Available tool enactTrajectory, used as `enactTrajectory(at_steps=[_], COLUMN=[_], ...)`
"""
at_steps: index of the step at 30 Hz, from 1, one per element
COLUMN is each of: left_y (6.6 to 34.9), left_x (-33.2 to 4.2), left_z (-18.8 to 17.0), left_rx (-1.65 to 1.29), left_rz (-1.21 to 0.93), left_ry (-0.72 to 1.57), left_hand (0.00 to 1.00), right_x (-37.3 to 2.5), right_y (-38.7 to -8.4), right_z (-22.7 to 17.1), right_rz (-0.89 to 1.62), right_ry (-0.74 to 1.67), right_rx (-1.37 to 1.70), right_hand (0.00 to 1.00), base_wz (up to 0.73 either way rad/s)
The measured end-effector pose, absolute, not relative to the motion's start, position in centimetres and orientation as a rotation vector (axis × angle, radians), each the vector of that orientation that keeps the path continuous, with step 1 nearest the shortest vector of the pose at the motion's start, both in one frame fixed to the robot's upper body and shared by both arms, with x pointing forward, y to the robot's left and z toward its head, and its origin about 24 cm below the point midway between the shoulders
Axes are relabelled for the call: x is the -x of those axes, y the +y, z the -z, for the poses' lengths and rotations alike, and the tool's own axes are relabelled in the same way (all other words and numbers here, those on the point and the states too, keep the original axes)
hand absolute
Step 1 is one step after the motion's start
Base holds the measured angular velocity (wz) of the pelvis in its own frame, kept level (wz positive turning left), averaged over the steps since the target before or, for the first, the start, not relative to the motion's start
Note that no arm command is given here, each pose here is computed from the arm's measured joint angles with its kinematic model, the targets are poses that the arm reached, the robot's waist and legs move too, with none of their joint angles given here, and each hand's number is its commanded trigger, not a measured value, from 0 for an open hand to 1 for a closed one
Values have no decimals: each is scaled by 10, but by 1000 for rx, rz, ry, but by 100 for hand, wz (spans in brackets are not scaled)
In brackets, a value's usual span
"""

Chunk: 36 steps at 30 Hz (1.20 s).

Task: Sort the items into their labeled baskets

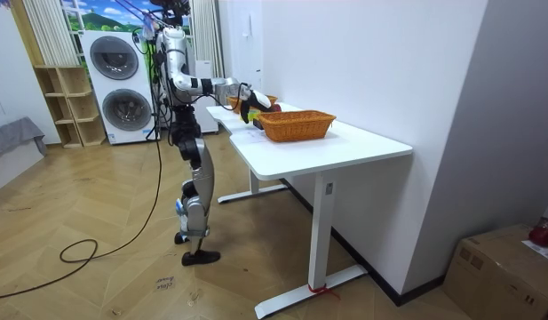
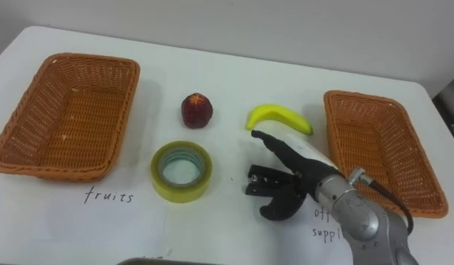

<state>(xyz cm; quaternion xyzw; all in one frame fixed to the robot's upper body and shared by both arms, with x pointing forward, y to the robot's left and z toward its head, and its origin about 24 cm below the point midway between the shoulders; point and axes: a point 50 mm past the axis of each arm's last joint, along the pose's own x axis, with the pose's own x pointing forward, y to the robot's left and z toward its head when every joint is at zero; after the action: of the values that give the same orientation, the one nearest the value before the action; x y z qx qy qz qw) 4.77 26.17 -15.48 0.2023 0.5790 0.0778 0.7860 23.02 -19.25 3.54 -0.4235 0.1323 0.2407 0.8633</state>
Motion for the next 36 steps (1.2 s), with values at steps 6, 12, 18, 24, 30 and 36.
enactTrajectory(at_steps=[6, 12, 18, 24, 30, 36], left_y=[261, 261, 260, 261, 260, 259], left_x=[-47, -48, -49, -49, -53, -62], left_z=[155, 155, 155, 155, 154, 151], left_rx=[-440, -439, -440, -438, -441, -448], left_rz=[-162, -163, -164, -169, -164, -172], left_ry=[1250, 1254, 1259, 1256, 1240, 1197], left_hand=[0, 0, 0, 0, 0, 0], right_x=[-229, -228, -228, -228, -228, -229], right_y=[-188, -187, -190, -190, -191, -196], right_z=[-32, -24, -22, -22, -22, -18], right_rz=[-521, -536, -522, -518, -518, -503], right_ry=[285, 326, 351, 353, 357, 384], right_rx=[888, 902, 927, 936, 937, 947], right_hand=[0, 0, 0, 0, 0, 0], base_wz=[1, 0, 0, 0, 0, 0])
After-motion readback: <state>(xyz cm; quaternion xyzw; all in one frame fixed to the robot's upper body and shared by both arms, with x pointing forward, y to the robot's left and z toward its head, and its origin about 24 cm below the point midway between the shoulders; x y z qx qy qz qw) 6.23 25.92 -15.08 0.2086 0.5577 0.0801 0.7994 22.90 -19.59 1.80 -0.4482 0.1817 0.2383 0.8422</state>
